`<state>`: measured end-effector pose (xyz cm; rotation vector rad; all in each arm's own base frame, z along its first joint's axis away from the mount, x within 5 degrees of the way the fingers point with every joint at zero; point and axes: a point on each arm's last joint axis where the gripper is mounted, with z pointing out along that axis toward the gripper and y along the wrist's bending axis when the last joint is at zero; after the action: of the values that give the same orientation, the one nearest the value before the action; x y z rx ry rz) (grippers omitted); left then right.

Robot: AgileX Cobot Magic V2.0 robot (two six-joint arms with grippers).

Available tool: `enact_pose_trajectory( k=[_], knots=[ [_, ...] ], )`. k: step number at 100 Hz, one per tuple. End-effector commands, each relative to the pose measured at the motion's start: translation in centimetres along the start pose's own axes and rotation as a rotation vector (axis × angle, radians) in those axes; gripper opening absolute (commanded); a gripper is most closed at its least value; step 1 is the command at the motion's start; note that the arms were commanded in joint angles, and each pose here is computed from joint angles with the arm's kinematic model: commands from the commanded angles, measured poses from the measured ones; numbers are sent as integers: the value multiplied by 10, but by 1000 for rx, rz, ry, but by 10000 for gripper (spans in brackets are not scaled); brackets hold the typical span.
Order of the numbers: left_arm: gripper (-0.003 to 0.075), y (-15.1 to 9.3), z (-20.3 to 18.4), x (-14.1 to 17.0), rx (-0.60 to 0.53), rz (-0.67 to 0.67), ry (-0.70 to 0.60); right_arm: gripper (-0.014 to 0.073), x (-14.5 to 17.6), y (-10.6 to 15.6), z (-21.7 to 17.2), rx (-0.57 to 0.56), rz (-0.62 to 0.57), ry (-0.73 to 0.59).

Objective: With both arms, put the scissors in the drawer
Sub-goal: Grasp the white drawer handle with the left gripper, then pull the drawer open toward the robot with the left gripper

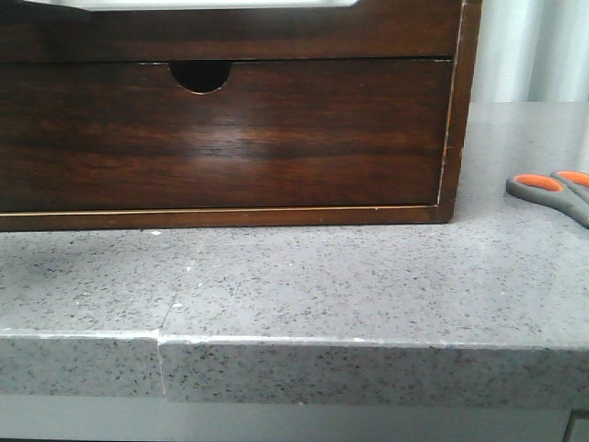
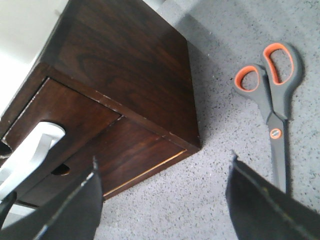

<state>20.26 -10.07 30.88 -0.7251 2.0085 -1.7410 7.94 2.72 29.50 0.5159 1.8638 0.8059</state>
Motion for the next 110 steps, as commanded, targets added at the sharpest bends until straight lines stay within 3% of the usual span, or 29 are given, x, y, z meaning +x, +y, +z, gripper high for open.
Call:
enact_pose_trajectory(
  k=[1, 13, 31, 79, 110],
  knots=[
    [347, -16, 2, 0, 85, -33, 17, 466, -12, 9, -2, -24, -13, -72],
    [269, -13, 5, -2, 79, -42, 13, 466, -12, 8, -2, -17, -22, -63],
    [-22, -13, 5, -2, 78, -3, 9, 466, -9, 6, -2, 0, -38, -36],
    [-20, -25, -20, 21, 127, 111, 38, 466, -9, 6, -2, 0, -38, -34],
    [-20, -6, -61, 57, 182, 88, 24, 466, -9, 6, -2, 1, -40, -36]
  ],
)
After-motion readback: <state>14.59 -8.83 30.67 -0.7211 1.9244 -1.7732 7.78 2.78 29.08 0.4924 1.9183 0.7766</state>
